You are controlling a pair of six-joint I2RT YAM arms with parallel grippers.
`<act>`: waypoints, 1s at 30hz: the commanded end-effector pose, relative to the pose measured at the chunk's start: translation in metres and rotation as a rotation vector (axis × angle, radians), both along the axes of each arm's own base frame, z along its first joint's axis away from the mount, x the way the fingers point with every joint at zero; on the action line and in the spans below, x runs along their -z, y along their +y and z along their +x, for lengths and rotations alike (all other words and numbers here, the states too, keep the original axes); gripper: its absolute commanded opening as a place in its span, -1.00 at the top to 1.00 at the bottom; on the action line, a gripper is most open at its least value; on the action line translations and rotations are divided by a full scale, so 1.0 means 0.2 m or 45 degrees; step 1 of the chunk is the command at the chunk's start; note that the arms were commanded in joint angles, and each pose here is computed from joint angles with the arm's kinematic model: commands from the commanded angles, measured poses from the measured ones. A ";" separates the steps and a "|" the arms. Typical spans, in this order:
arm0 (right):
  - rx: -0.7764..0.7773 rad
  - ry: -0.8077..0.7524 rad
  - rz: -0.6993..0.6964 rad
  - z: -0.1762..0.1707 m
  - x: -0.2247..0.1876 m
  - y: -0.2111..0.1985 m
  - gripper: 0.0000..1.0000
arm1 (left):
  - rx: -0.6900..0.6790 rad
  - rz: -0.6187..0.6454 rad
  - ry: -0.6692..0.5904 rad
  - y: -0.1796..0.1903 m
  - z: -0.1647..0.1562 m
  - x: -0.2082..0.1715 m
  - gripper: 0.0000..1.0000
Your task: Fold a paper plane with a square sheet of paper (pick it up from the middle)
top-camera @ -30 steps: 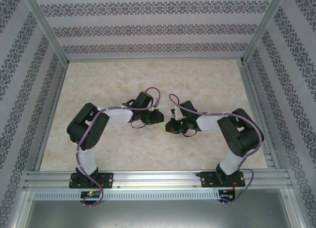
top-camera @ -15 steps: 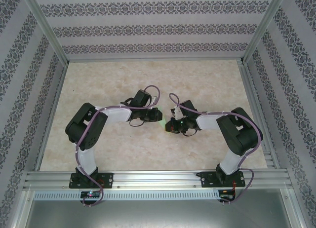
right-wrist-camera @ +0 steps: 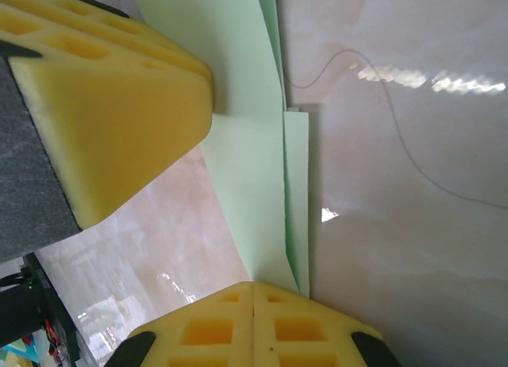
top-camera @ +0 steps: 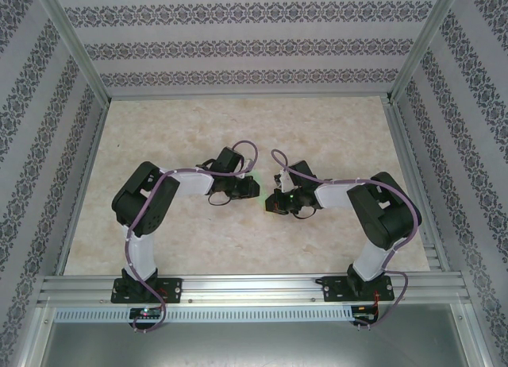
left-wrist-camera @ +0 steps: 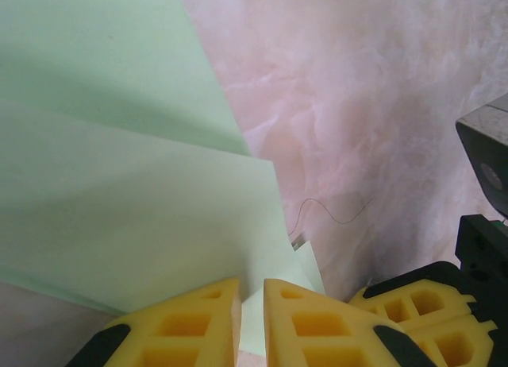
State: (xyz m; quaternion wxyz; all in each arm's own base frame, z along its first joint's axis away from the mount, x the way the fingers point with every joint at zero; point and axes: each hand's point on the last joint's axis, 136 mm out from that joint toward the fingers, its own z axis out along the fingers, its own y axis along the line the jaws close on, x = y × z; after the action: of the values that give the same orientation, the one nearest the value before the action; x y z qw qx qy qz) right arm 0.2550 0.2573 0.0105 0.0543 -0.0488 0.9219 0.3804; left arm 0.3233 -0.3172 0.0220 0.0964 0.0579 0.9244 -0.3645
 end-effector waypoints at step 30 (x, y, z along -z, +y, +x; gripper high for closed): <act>0.011 0.236 -0.337 -0.27 0.34 -0.26 1.00 | -0.245 0.299 -0.012 0.59 0.43 0.24 0.66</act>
State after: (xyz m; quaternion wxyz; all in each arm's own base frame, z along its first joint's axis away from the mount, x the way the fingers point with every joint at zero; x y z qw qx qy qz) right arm 0.2538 0.2564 0.0087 0.0594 -0.0591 0.9192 0.3849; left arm 0.3891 -0.2660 0.0207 0.1162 0.0311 0.9294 -0.3488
